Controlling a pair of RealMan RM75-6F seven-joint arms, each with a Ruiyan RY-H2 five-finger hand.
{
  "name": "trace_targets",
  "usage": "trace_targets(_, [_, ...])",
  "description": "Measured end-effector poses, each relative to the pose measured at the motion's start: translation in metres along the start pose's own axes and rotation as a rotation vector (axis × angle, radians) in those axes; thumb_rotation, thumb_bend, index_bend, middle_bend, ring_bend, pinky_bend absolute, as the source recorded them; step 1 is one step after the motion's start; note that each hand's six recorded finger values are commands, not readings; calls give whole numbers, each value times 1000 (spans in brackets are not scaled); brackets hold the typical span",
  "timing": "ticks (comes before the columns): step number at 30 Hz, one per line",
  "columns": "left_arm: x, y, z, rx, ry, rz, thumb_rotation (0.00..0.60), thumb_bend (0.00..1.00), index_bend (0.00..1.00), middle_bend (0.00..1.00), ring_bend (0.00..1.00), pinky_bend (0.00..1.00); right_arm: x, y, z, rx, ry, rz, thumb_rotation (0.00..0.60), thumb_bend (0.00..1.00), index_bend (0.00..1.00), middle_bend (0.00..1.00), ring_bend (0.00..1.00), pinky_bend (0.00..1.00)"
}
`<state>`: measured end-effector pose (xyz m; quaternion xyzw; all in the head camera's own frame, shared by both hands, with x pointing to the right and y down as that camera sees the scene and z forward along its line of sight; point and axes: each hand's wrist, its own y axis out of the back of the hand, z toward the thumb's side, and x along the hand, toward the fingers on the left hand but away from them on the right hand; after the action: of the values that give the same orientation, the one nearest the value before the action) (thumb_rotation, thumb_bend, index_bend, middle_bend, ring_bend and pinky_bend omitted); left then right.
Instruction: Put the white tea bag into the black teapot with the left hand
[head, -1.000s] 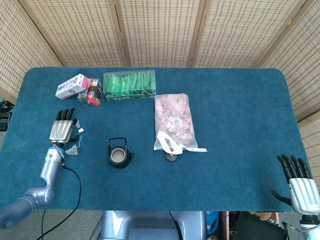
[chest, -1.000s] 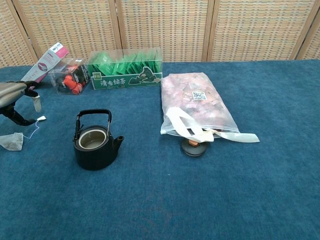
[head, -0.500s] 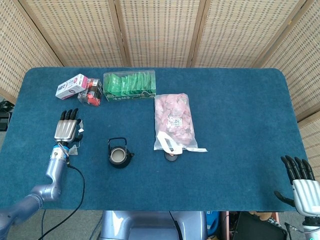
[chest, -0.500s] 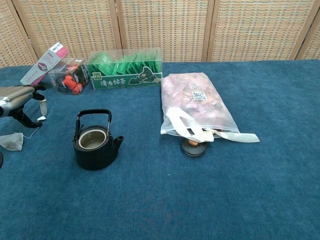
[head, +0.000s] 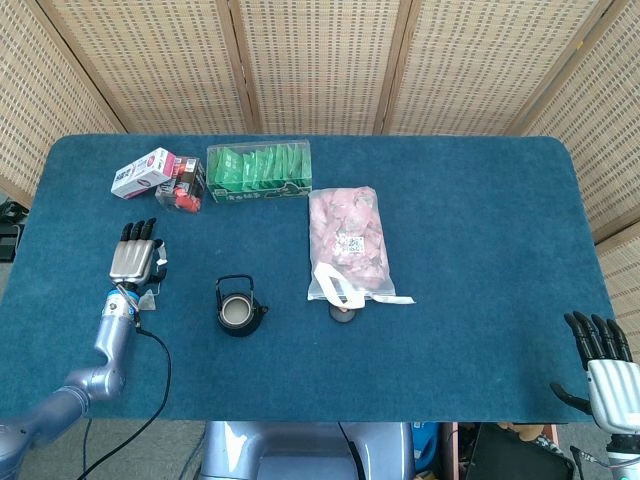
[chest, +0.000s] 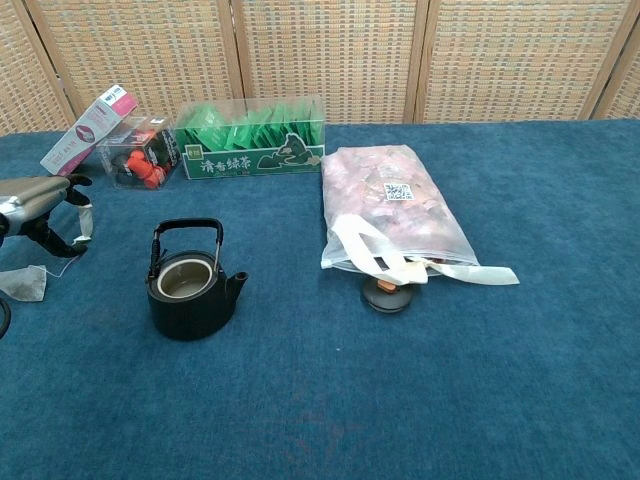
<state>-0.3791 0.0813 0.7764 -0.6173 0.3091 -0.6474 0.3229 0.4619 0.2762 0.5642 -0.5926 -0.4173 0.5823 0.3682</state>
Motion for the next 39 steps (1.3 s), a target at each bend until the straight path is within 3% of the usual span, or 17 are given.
trace_targets(27, [-4,-2,-8,-3,18,-8,600,480,644,73,0,0,1,0,-2,-2,-4,-3,600,101,29,151,0,0])
trace_targets(39, [-16,26,1,-57,-56,90,600,480,644,73,0,0,1,1,-1,-7,4,-10,600,102,29,151,0,0])
